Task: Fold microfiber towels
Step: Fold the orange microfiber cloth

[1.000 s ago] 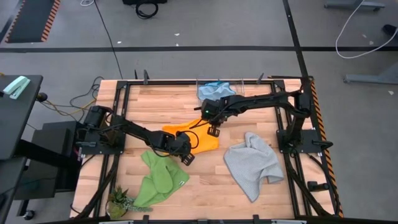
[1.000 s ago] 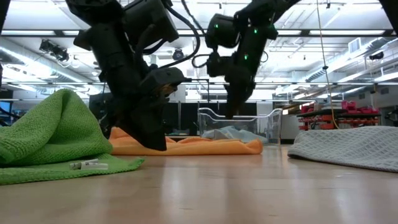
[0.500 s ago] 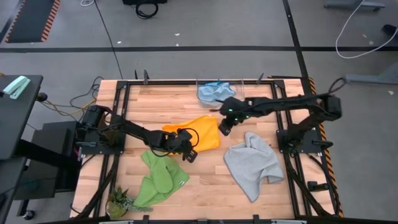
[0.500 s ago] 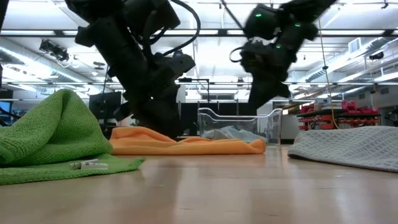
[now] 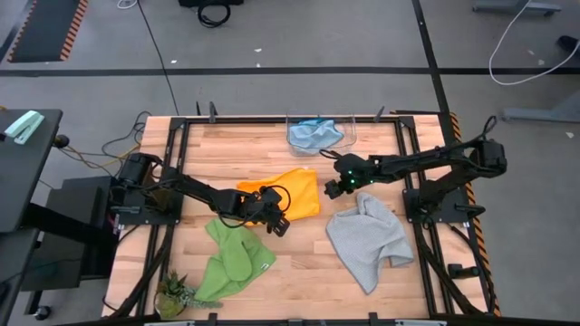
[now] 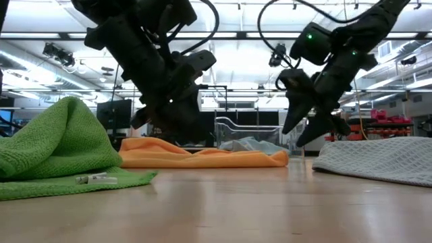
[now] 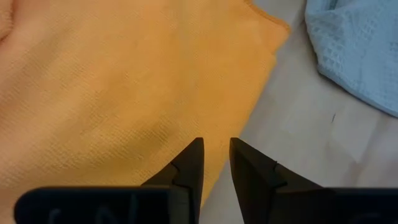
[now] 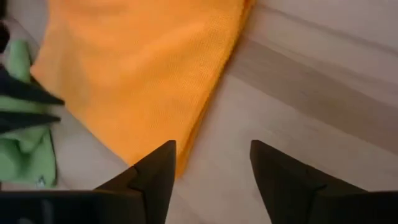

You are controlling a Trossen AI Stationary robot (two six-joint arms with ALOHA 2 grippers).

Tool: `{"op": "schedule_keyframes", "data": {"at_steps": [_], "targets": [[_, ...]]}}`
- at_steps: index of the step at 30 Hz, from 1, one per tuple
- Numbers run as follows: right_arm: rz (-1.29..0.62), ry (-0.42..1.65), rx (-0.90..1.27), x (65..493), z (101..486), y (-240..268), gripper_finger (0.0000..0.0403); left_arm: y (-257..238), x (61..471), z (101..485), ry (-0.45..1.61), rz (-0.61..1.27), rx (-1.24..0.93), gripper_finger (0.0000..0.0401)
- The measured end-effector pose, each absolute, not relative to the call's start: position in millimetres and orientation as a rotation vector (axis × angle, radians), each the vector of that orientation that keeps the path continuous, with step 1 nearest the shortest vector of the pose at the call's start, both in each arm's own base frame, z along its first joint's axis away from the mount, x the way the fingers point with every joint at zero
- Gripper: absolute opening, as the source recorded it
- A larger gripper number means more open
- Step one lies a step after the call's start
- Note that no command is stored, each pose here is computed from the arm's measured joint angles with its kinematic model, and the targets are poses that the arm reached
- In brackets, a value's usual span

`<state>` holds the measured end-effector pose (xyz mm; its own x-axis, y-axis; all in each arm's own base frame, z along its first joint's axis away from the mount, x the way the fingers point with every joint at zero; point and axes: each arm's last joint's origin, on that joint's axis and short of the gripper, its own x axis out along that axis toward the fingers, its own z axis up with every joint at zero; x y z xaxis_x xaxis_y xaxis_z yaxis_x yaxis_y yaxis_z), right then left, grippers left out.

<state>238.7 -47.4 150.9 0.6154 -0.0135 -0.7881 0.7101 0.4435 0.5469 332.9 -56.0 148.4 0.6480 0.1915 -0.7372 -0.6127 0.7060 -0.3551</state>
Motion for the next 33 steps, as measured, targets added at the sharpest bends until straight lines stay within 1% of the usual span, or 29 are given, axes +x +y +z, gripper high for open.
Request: {"op": "schedule_keyframes", "data": {"at_steps": [6,18,25,33], "targets": [[-0.554,0.791,1.098,244,137,-51,0.0228,-56,332,157,0.706,0.482,-0.647,0.0081],[-0.553,0.724,1.199,262,114,-58,0.0217,-56,330,164,0.691,0.469,-0.639,0.009],[-0.542,0.692,1.223,266,112,-59,0.0217,-55,330,168,0.685,0.46,-0.633,0.0083],[-0.557,0.671,1.264,270,108,-56,0.0216,-55,329,172,0.677,0.45,-0.623,0.0091]]}}
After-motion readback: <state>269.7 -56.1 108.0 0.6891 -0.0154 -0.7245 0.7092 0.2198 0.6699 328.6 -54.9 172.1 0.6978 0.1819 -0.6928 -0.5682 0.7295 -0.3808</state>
